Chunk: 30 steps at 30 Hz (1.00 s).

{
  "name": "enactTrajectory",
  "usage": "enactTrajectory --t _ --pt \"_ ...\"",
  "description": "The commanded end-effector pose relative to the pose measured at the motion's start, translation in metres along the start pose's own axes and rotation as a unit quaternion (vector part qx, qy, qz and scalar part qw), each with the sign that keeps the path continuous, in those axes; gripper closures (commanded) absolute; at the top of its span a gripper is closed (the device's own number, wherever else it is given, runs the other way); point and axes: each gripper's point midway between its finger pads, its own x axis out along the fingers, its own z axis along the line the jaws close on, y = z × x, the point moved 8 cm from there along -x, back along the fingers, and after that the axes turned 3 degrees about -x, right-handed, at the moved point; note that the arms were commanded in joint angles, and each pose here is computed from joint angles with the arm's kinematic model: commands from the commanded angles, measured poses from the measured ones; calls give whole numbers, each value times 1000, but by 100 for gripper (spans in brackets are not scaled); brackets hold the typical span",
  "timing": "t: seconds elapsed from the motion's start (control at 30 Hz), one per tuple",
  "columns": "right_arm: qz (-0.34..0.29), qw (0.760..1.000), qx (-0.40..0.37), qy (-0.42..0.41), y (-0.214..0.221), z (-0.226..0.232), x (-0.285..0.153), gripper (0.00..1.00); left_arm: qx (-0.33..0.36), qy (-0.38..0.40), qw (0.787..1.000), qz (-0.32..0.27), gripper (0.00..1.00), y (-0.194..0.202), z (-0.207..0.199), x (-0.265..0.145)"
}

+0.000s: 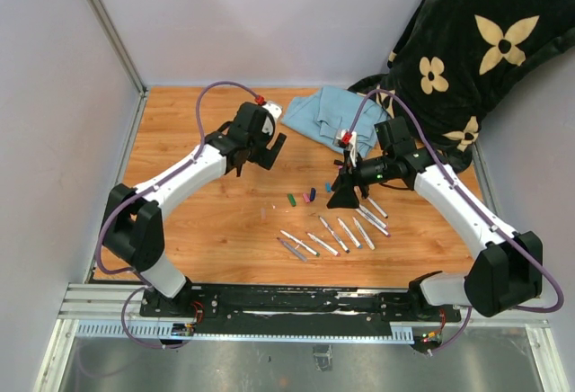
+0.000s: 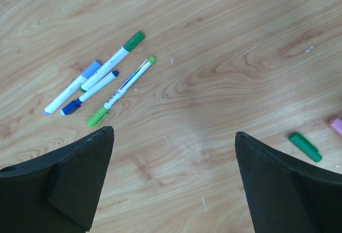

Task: Open the pen caps
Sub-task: Pick up the pen from the center of the board.

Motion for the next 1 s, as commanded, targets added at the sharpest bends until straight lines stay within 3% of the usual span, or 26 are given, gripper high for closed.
enactTrajectory --t 0.0,0.57,0.73,0.97 --pt "-2 1000 -5 7 3 2 -6 36 26 31 999 24 1 -6 9 3" --pt "-1 1000 -5 11 4 1 -7 36 -2 73 997 22 4 -6 41 35" --pt "-2 1000 -7 14 4 0 -9 36 -5 77 996 39 17 -5 47 57" --pt "-5 1000 -4 14 4 0 -10 36 -9 58 995 75 49 9 61 80"
